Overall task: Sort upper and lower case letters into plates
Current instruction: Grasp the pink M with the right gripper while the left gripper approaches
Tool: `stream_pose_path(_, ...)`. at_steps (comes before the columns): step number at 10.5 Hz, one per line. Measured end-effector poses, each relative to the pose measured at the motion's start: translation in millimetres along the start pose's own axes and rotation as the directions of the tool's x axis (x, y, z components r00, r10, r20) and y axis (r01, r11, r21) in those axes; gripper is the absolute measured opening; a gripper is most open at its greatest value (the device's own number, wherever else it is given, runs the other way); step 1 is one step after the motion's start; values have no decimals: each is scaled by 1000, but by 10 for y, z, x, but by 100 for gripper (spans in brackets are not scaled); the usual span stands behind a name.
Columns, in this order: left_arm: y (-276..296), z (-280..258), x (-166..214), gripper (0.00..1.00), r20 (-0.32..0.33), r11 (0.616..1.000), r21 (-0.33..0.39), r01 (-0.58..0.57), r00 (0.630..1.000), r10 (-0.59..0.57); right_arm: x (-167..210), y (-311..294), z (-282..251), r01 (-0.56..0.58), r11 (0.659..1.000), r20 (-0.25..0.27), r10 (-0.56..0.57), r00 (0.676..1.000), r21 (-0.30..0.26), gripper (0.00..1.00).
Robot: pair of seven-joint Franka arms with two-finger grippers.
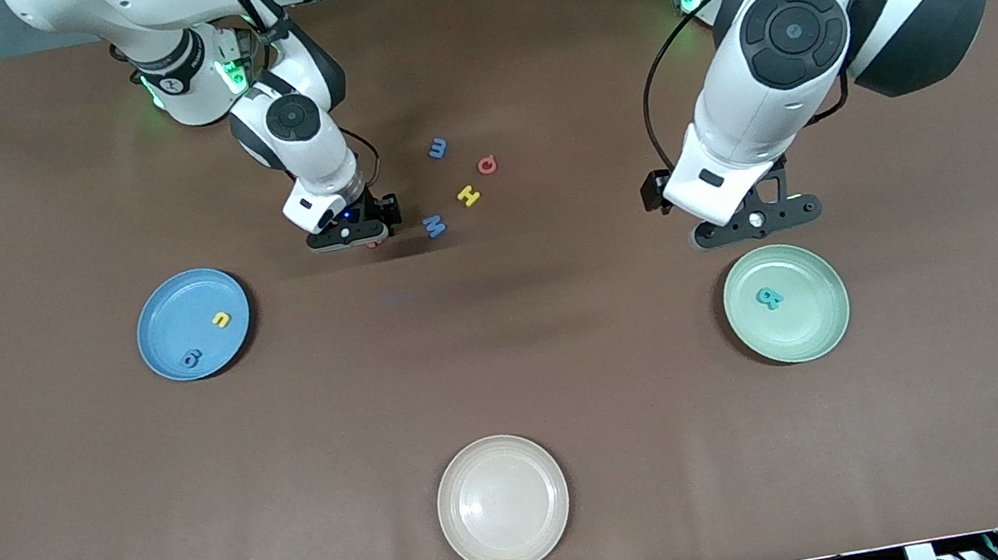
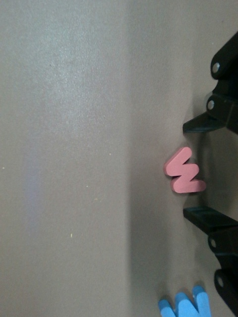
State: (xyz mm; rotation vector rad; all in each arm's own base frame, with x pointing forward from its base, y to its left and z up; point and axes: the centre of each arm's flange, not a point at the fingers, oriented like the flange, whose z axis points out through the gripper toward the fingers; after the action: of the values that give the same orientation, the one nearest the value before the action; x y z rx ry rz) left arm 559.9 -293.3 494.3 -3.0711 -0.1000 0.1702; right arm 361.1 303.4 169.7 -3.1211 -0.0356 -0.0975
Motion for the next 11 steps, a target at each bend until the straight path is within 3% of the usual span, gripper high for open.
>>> stream_pose_path(7, 238, 7, -150, 100, -1, 1000, 4, -18, 1000, 18, 11, -18, -15, -1, 1000, -4, 1, 1000, 3, 52)
stream_pose_path(11, 495, 9, -339, 100, 24, 999, -22, -26, 999, 27, 12, -17, -15, -2, 1000, -4, 2, 1000, 3, 51)
